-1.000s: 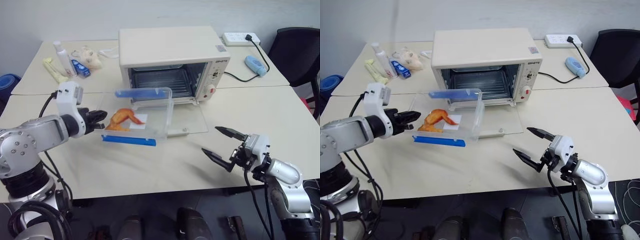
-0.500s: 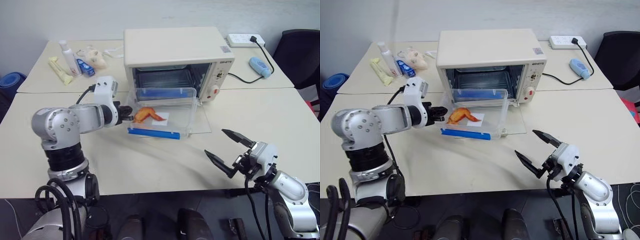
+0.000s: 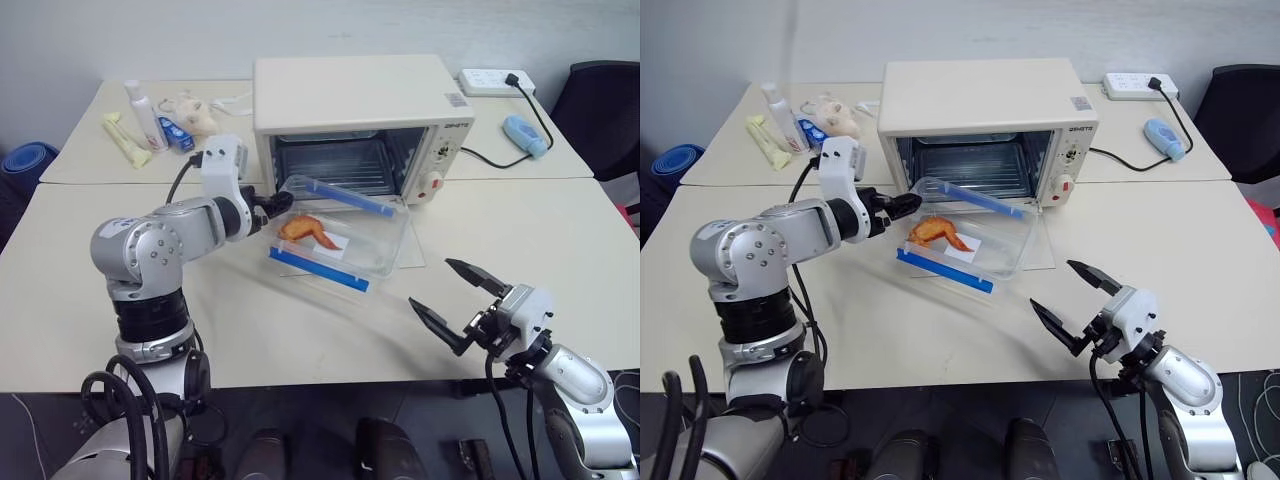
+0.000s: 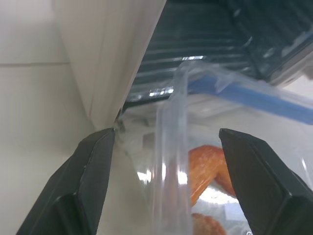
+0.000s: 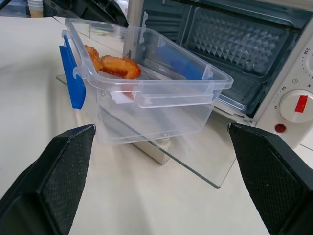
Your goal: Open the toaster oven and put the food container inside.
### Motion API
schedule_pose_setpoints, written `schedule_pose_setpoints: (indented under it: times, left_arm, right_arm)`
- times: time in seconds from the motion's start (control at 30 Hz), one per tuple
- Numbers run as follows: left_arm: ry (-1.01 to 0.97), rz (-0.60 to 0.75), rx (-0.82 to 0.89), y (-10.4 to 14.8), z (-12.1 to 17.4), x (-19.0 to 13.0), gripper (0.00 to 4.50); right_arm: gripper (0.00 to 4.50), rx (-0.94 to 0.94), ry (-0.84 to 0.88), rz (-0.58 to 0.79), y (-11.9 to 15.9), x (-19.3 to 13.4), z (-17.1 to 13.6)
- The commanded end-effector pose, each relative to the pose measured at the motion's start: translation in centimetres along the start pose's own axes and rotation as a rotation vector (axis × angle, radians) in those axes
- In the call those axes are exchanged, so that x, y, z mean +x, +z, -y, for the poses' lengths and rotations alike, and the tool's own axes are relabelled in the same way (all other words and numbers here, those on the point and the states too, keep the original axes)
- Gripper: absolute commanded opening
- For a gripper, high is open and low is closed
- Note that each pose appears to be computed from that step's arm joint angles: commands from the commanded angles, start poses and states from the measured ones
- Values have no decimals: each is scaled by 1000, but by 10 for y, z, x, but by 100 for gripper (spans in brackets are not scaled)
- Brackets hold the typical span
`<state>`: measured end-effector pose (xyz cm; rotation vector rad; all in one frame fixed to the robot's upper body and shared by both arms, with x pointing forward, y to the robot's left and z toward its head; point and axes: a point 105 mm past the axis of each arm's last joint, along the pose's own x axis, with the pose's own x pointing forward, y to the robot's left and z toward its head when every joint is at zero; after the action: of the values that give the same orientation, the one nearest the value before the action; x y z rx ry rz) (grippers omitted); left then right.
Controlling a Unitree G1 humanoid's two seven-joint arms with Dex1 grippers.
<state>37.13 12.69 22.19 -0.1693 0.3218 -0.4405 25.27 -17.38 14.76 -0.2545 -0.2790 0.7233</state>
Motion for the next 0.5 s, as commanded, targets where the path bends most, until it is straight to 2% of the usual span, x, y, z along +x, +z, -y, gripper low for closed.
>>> schedule_pose_setpoints:
  times: [0.03,0.13,0.23,0.3,0.4,0.5]
  left_arm:
    - [-66,70,35,15,-6,-20,348]
    - [-164,52,80,15,-15,-38,348]
    - [-252,50,168,15,-32,-61,353]
    - [-309,51,242,12,-42,-73,313]
    - [-517,59,365,-2,-37,-94,233]
    - [-586,-42,451,-32,-40,-96,139]
  right_arm:
    - [450,-20,6,35,15,0,6]
    - [450,1,57,26,20,-1,7]
    - [385,75,255,-71,17,-1,-15]
    - [316,115,368,-133,14,-1,-32]
    - [215,177,508,-190,12,0,-59]
    - [111,182,543,-176,12,12,-72]
